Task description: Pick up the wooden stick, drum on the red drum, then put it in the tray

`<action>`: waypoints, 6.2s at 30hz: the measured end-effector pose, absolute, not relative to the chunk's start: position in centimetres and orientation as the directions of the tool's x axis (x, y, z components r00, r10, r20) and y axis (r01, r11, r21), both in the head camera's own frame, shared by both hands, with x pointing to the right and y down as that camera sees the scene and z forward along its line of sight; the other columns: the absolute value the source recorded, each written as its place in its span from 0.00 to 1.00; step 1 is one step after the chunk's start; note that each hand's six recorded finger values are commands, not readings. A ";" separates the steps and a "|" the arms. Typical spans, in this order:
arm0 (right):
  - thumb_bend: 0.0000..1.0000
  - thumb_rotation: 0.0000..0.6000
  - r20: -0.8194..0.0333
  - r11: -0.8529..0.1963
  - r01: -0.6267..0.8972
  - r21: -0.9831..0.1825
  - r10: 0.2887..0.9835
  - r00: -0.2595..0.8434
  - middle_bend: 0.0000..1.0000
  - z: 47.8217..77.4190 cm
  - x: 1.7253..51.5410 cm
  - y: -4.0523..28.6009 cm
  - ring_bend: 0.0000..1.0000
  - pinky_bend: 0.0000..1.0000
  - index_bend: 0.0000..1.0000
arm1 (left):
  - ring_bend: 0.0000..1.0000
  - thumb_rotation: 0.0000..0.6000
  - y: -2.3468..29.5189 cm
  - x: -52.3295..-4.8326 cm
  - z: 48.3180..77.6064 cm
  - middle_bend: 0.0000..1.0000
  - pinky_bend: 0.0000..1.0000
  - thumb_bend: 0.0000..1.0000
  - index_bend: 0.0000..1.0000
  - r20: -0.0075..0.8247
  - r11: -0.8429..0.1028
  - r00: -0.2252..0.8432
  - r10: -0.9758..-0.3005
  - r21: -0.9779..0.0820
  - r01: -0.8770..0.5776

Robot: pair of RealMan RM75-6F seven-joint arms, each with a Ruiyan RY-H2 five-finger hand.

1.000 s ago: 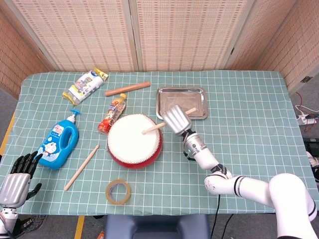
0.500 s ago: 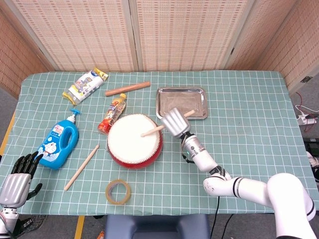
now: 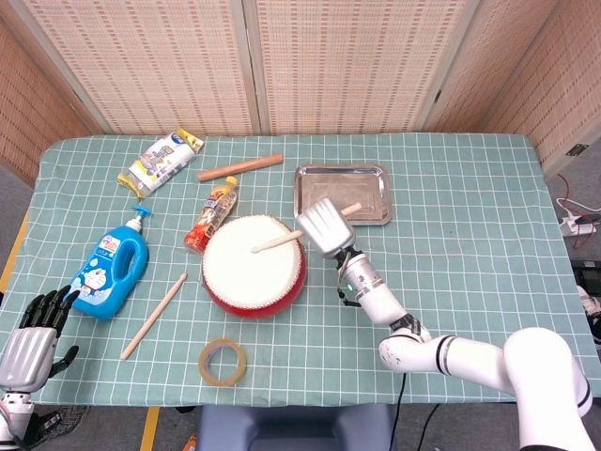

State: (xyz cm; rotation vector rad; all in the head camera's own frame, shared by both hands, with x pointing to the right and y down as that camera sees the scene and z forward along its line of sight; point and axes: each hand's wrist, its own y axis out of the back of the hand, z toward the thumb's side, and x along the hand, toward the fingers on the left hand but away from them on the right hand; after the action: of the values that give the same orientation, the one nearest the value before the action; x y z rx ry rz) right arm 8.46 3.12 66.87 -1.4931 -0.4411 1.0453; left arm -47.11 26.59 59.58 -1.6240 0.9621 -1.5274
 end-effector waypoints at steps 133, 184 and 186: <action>0.71 1.00 -0.349 -0.381 0.092 -0.920 0.903 0.250 1.00 70.2 16.3 -1.0 1.00 1.00 1.00 | 0.00 1.00 26.4 -46.6 59.7 0.00 0.00 0.23 0.01 0.491 -0.492 0.034 -0.871 -0.870 -0.043; 0.18 1.00 -0.585 -0.599 0.179 -0.781 0.801 0.128 0.21 77.6 17.4 -4.3 0.11 0.21 0.14 | 0.00 1.00 26.5 -47.4 59.4 0.00 0.00 0.23 0.01 0.503 -0.503 -0.016 -0.864 -0.864 -0.030; 0.18 1.00 -0.571 -0.587 0.195 -0.785 0.809 0.136 0.21 77.2 17.5 -4.5 0.12 0.21 0.17 | 0.00 1.00 26.4 -47.4 59.3 0.00 0.00 0.23 0.00 0.499 -0.499 -0.012 -0.866 -0.866 -0.029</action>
State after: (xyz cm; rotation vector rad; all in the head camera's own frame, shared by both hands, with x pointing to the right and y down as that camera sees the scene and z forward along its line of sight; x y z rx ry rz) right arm 17.49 -4.47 77.22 -1.8786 -0.9626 1.4780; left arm -47.39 26.40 59.32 -1.5944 0.9480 -1.5872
